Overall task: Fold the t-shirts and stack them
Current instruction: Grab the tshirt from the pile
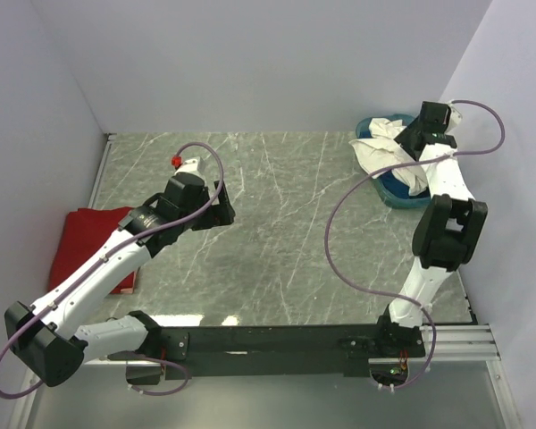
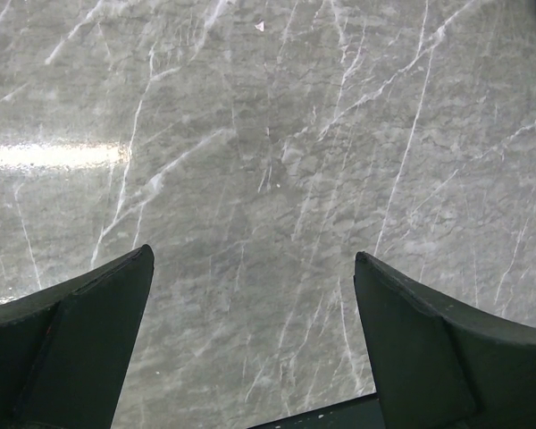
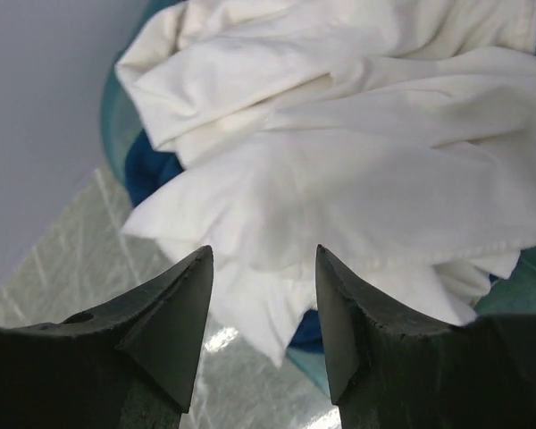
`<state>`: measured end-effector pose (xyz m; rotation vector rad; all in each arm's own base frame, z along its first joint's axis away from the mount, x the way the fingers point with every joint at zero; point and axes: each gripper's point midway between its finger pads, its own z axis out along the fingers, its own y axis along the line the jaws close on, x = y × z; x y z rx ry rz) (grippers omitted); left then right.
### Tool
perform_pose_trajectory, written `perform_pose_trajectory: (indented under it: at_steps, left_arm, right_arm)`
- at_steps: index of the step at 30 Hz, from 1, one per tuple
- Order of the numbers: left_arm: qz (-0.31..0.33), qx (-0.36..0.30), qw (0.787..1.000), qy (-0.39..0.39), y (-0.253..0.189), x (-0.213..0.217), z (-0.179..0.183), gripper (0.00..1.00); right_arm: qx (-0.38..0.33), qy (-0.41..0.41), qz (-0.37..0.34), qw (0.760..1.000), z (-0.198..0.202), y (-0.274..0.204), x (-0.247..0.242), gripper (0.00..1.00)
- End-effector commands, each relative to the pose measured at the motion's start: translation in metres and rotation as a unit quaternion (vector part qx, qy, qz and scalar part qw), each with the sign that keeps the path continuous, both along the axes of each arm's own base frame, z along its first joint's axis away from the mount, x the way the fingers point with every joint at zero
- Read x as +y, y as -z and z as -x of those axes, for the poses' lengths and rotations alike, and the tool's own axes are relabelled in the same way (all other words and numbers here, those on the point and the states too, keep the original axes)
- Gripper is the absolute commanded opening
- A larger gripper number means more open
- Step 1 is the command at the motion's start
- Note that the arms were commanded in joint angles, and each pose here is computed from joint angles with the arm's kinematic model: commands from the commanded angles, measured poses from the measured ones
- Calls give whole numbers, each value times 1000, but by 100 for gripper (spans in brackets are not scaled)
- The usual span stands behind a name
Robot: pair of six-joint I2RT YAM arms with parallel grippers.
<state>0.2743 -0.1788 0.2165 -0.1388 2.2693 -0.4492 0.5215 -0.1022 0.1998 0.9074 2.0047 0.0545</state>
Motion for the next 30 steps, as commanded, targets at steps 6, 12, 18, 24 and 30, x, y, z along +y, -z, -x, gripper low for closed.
perform_pose_trajectory:
  at_steps: [6,12,18,24,30]
  left_arm:
    - [9,-14,1000,17,-14,-4,-5,99]
    - [12,-7,1000,18,-9,-5,-8,99]
    - [16,-4,1000,18,-6,-6,-10,100]
    - [17,-9,1000,17,-9,-5,-11,99]
    - [17,-10,1000,15,-9,-3,-12,99]
  right_arm:
    - [-5,10,6,1000,-40,5,-17,57]
    - [0,-1,-2,1000,-41,17,-12,41]
    - [5,-13,1,1000,-36,15,-8,7]
    - [-19,-10,22,1000,-27,-13,-8,0]
    - [-8,-14,51,999,-22,-16,-4,0]
